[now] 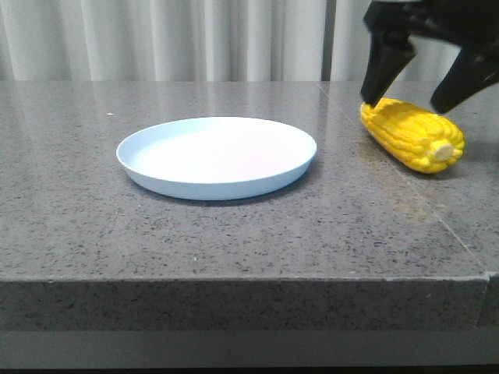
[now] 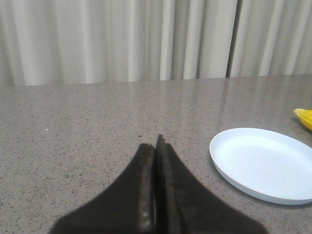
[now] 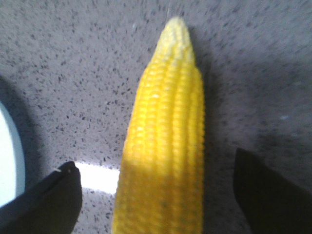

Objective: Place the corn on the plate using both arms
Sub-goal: 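Lower the right gripper and close it around the yellow corn cob, then lift the corn with the right gripper and carry it over the plate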

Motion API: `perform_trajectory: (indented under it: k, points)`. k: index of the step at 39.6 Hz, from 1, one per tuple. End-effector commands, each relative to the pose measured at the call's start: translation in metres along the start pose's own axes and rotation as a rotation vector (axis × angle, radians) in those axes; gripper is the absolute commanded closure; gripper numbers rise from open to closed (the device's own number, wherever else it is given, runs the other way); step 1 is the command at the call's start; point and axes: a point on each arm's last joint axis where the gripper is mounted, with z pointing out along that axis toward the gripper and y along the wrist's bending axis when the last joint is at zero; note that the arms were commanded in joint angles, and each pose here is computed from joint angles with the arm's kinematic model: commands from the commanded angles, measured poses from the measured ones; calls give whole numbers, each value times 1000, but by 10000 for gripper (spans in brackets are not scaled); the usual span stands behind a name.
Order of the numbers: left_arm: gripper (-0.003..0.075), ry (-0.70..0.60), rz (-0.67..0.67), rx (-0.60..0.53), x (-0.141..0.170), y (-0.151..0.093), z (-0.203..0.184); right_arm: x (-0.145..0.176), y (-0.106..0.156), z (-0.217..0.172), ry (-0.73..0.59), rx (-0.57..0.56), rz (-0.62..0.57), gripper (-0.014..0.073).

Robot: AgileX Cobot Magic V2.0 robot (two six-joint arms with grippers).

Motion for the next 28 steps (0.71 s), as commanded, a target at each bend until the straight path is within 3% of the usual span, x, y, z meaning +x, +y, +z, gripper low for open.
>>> perform_trajectory:
  k: [1,5,9,13,20,28]
  points:
    - [741,-104,0,0,-16,0,-1,-14,9,-9,-49,-51,21,-37]
    - [741,-104,0,0,-16,0,-1,-13,9,-4,-22,-50,23,57]
    - [741,-104,0,0,-16,0,-1,-13,9,-4,-21,-51,22,230]
    - [741,-104,0,0,-16,0,-1,-15,10,-10,-44,-54,20,348]
    - [741,-104,0,0,-16,0,-1,-18,18,-43,-134,-74,1,361]
    - [741,-104,0,0,-16,0,-1,-17,56,-83,-151,-93,-98,361]
